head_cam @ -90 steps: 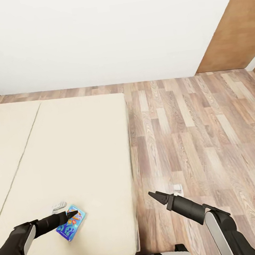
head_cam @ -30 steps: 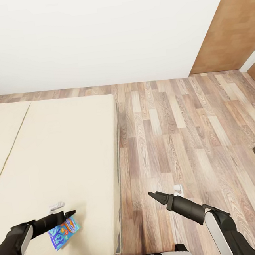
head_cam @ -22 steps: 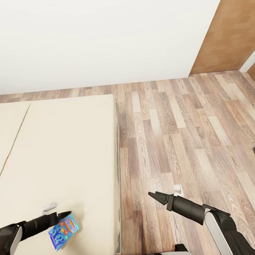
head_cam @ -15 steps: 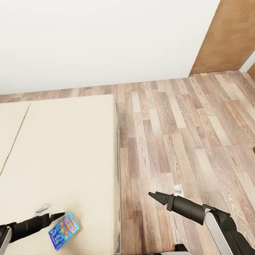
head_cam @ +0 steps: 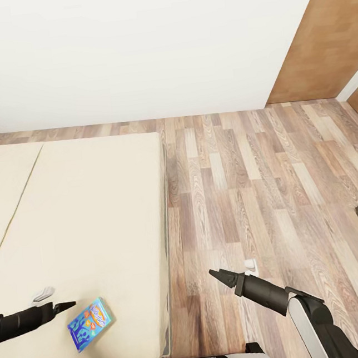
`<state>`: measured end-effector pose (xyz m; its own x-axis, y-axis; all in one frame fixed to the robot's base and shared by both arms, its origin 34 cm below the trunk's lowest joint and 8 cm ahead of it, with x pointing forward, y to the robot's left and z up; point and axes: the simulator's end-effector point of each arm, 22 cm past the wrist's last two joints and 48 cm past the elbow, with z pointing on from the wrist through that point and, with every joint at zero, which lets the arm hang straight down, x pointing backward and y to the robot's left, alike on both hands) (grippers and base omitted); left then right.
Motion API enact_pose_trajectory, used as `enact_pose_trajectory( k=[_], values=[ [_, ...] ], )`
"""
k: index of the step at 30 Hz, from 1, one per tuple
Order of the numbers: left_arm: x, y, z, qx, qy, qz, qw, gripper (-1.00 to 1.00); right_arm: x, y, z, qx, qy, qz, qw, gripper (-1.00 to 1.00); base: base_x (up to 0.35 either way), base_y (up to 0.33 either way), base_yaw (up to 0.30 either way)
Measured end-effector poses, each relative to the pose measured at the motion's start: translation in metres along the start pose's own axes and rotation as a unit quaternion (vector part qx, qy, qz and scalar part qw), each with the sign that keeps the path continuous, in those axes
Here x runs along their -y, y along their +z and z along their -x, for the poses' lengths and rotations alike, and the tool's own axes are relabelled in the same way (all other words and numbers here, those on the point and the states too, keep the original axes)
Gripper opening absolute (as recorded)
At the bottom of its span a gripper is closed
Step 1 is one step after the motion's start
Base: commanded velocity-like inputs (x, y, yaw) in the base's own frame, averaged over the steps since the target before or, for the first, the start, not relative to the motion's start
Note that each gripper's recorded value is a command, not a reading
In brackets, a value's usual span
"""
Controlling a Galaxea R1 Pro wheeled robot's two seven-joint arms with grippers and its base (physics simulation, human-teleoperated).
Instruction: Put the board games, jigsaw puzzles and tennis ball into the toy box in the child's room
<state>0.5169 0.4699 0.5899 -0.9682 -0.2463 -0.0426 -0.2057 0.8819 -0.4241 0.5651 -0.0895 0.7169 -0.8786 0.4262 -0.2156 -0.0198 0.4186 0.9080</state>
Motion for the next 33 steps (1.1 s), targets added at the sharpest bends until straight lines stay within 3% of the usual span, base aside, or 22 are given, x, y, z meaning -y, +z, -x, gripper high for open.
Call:
enact_pose_trajectory(
  k=[11,25,33],
  values=[
    [-0.013,-0.012,-0.009,-0.029,-0.042,0.016,0.9986,1.0,0.0,0.0,0.0,0.0,0.0,0.0,1.0,1.0,0.0,0.0,0.0],
    [-0.014,-0.009,-0.016,-0.04,-0.05,0.023,0.9977,1.0,0.0,0.0,0.0,0.0,0.0,-0.001,1.0,1.0,0.0,0.0,0.0],
    [-0.03,-0.001,-0.024,-0.047,-0.053,0.07,0.9951,1.0,0.001,-0.001,0.0,-0.001,-0.001,-0.001,1.0,1.0,0.0,0.0,0.0]
  ],
)
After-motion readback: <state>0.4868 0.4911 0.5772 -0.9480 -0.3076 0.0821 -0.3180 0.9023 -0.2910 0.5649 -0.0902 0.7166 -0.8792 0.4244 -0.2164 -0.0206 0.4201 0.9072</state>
